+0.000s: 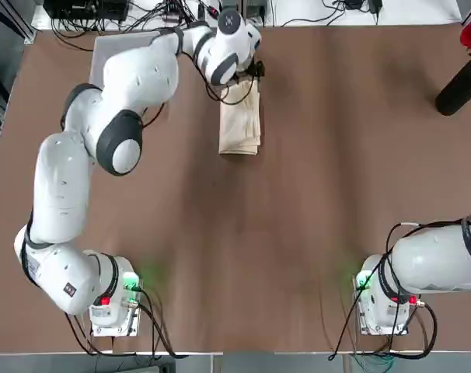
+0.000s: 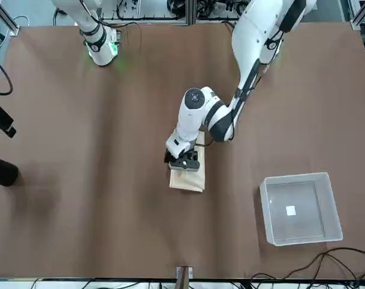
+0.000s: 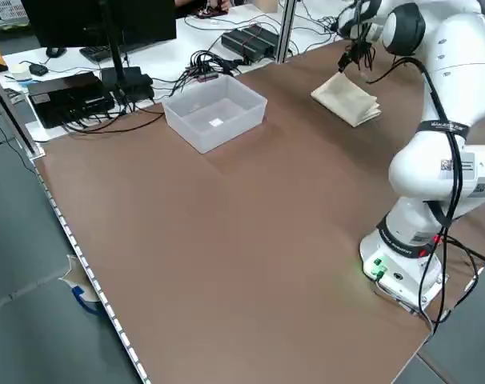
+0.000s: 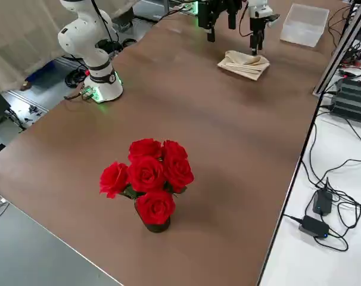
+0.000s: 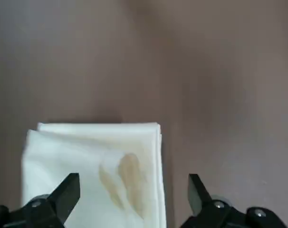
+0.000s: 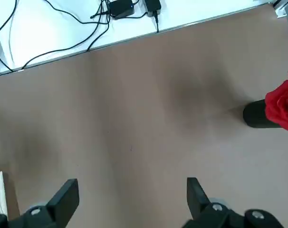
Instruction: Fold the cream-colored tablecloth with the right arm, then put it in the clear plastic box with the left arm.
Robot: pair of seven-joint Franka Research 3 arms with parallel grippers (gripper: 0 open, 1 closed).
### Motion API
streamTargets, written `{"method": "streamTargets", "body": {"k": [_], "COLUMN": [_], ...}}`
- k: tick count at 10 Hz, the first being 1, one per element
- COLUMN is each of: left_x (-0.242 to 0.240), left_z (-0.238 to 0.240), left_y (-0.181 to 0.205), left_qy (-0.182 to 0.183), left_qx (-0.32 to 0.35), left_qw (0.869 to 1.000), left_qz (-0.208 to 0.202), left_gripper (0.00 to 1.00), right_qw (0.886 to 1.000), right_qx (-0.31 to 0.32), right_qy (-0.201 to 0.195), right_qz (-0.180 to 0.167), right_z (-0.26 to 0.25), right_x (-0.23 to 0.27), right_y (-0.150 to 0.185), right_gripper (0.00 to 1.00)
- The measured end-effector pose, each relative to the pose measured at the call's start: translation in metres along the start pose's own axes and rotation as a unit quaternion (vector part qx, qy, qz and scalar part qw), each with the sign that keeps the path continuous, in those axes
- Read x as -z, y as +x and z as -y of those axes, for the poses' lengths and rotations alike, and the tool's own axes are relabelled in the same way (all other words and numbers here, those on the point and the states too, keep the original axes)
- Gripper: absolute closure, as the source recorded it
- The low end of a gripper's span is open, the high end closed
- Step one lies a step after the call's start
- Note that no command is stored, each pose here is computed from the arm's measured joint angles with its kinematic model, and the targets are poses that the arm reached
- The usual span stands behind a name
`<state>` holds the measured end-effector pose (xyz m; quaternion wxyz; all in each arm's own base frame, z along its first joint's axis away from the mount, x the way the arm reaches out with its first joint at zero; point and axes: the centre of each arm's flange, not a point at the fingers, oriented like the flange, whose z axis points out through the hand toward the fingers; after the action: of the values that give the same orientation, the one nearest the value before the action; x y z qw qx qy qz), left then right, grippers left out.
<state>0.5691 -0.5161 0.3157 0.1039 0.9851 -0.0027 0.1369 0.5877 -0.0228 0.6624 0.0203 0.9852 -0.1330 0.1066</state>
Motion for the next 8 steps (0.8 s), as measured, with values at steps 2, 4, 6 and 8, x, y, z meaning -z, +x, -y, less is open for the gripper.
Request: {"method": "streamTargets", "body": {"k": [2,4,6,8], "left_x": [0.043,0.076,0.089,0.061], "left_z": [0.033,0.076,0.112,0.145], "left_y": [0.038,0.070,0.085,0.076], "left_qy": [-0.017,-0.060,-0.106,-0.125], "left_qx": [0.027,0.018,-0.017,-0.058], "left_qw": [0.999,0.994,0.986,0.979], "left_qz": [0.036,0.089,0.124,0.153], "left_gripper": [0.00,0.00,0.00,0.00], "right_qw": [1.000,1.000,1.000,1.000], "right_qx": [0.000,0.001,0.001,0.001], "right_qy": [0.000,0.000,0.000,0.001], "right_qz": [0.000,0.000,0.000,0.000], "right_z": [0.001,0.001,0.001,0.002], "right_x": [0.000,0.000,0.000,0.000], "right_y": [0.000,0.000,0.000,0.000], "right_gripper": [0.00,0.00,0.00,0.00]}}
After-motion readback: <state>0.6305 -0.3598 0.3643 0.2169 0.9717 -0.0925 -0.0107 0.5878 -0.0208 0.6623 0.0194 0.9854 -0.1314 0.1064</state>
